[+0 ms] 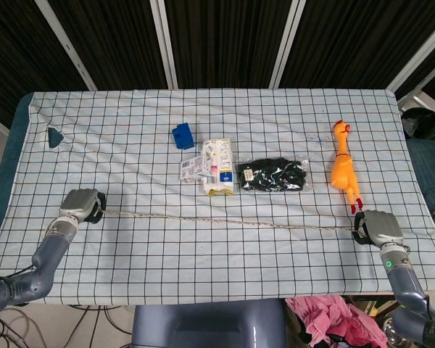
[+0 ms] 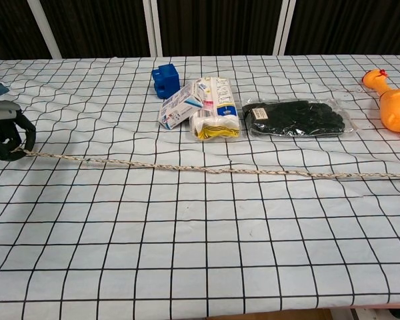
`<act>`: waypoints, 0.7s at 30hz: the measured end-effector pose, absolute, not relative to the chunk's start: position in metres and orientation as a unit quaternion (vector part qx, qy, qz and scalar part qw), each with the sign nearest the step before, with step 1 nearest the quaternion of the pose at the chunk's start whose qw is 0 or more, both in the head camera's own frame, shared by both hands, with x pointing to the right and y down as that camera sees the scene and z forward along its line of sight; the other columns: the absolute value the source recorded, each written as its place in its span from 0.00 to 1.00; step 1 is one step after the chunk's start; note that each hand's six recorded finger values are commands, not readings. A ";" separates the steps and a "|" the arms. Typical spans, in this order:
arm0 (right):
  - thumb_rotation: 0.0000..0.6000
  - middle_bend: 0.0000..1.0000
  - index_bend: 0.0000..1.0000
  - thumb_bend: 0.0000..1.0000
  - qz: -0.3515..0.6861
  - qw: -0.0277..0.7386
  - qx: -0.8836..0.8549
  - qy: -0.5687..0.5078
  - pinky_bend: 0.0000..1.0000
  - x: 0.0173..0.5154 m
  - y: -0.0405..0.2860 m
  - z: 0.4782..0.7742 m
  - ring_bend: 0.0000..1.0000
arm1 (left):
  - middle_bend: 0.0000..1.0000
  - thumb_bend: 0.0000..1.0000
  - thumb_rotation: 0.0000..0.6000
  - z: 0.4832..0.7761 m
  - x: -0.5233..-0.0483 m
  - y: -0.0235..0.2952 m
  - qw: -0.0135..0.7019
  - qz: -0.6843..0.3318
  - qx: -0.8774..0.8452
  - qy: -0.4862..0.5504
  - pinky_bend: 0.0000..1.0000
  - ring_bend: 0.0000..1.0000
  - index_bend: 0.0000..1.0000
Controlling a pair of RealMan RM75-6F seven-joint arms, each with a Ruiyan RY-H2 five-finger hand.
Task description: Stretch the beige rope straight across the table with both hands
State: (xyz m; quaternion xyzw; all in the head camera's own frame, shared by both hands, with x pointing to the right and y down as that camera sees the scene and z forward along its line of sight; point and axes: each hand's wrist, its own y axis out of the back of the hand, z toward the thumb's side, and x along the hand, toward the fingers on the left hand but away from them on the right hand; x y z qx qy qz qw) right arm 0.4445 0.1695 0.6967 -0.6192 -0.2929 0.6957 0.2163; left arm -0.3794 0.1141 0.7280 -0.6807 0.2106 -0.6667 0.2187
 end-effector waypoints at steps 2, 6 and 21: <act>1.00 0.88 0.64 0.41 0.698 0.213 -0.618 -0.293 0.93 0.446 0.170 0.699 0.99 | 0.81 0.45 1.00 0.731 -0.378 0.115 0.219 -0.667 -0.681 0.207 0.90 0.84 0.60; 1.00 0.87 0.57 0.36 0.702 0.206 -0.619 -0.285 0.93 0.447 0.172 0.702 0.99 | 0.80 0.42 1.00 0.733 -0.375 0.116 0.226 -0.667 -0.681 0.198 0.90 0.83 0.55; 1.00 0.86 0.18 0.13 0.706 0.198 -0.627 -0.265 0.93 0.443 0.166 0.686 0.99 | 0.74 0.07 1.00 0.723 -0.379 0.110 0.232 -0.693 -0.662 0.168 0.85 0.75 0.16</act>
